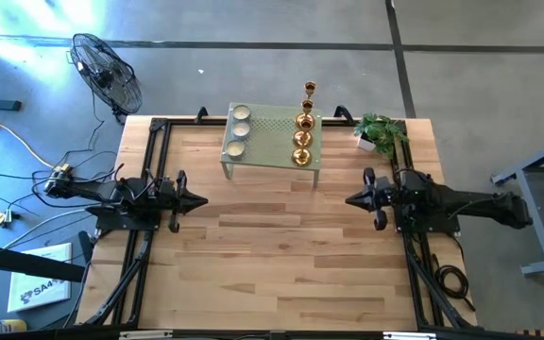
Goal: Stock candles and holders on shelf
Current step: Return to Home Position
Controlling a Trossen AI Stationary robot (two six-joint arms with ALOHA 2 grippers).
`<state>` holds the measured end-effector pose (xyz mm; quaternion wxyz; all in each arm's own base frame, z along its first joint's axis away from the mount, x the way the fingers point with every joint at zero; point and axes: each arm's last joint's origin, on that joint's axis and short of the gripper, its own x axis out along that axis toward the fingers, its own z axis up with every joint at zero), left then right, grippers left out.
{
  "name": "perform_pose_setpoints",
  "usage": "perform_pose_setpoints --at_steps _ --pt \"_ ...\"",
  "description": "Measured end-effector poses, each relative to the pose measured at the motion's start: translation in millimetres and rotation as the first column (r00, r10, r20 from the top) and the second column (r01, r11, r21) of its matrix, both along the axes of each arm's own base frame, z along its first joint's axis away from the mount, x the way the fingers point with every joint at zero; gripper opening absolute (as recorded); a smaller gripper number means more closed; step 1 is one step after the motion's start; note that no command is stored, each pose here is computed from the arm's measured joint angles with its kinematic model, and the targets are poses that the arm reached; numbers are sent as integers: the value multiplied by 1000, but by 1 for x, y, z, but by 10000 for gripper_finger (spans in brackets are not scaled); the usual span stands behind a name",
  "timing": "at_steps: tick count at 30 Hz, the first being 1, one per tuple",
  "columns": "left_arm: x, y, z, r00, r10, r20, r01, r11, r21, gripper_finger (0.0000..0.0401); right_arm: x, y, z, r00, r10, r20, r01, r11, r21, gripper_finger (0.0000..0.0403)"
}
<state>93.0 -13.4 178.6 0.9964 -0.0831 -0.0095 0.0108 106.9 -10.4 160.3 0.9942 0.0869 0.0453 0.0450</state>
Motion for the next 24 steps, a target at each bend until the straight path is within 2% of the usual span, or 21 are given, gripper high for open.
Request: perform_pose_setpoints --at_steps 14,21,24 --pt "0 0 0 1000 1 1 -1 1000 0 1 -5 -5 4 982 -181 55 185 981 -58 0" --pt "0 0 0 1000 0 1 0 1000 0 1 -6 -10 9 929 -356 103 362 931 -48 0" --pt "0 0 0 1000 1 1 -1 1000 0 1 -6 -10 9 932 -347 101 354 934 -55 0"
